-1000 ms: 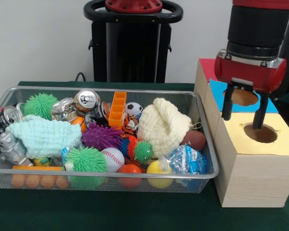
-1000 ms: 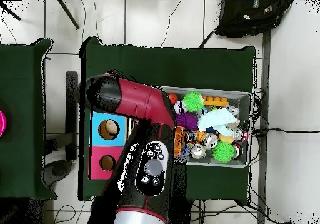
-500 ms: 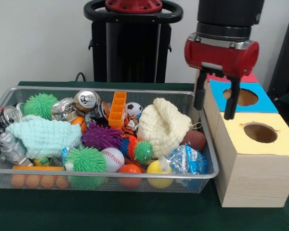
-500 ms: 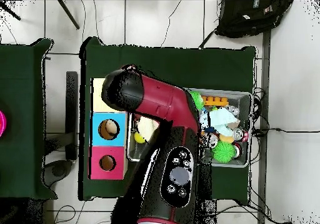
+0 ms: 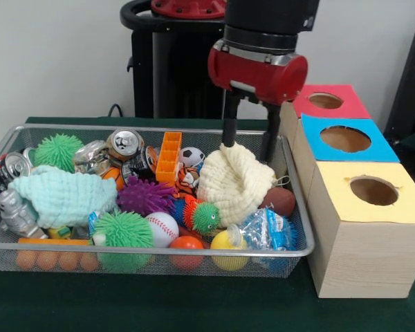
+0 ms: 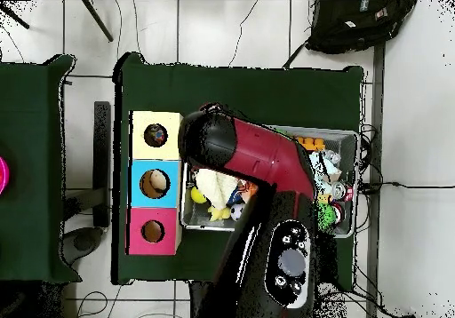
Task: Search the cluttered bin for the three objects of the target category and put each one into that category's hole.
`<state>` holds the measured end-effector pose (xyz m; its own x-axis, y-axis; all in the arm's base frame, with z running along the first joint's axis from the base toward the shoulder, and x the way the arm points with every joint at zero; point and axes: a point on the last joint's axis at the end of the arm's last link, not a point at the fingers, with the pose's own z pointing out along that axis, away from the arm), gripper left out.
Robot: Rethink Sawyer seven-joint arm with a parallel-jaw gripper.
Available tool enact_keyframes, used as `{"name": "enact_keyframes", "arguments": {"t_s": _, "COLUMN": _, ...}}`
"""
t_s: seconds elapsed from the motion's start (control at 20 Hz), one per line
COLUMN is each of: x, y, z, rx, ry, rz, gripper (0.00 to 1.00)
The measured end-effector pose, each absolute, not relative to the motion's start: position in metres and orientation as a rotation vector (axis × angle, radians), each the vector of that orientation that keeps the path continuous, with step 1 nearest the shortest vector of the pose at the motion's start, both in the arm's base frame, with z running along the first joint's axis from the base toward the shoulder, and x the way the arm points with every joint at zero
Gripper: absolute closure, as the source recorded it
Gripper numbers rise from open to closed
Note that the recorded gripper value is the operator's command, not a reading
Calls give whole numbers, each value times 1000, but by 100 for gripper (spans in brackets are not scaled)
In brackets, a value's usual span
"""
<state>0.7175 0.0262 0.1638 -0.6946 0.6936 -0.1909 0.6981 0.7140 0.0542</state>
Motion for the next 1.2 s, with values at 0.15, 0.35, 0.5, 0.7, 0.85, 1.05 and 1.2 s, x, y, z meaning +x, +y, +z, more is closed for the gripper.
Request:
{"name": "enact_keyframes", "arguments": {"t_s": 0.15, "x": 711, "y": 15, "z": 161, "rx": 1122, "ry": 2732, "rz": -43, "gripper": 0}}
{"name": "enact_keyframes", "arguments": {"t_s": 0.35, "x": 708, "y": -6, "z": 154, "rx": 1127, "ry": 2742, "rz": -45, "gripper": 0}}
{"name": "enact_keyframes", "arguments": {"t_s": 0.5, "x": 707, "y": -20, "z": 151, "rx": 1122, "ry": 2748, "rz": -49, "gripper": 0}}
{"name": "enact_keyframes", "arguments": {"t_s": 0.7, "x": 704, "y": -34, "z": 156, "rx": 1093, "ry": 2747, "rz": -60, "gripper": 0}}
{"name": "enact_keyframes", "arguments": {"t_s": 0.85, "x": 703, "y": -41, "z": 161, "rx": 1078, "ry": 2746, "rz": -62, "gripper": 0}}
{"name": "enact_keyframes", "arguments": {"t_s": 1.05, "x": 702, "y": -51, "z": 163, "rx": 1062, "ry": 2745, "rz": -63, "gripper": 0}}
{"name": "enact_keyframes", "arguments": {"t_s": 1.2, "x": 703, "y": -64, "z": 163, "rx": 1045, "ry": 2746, "rz": -56, "gripper": 0}}
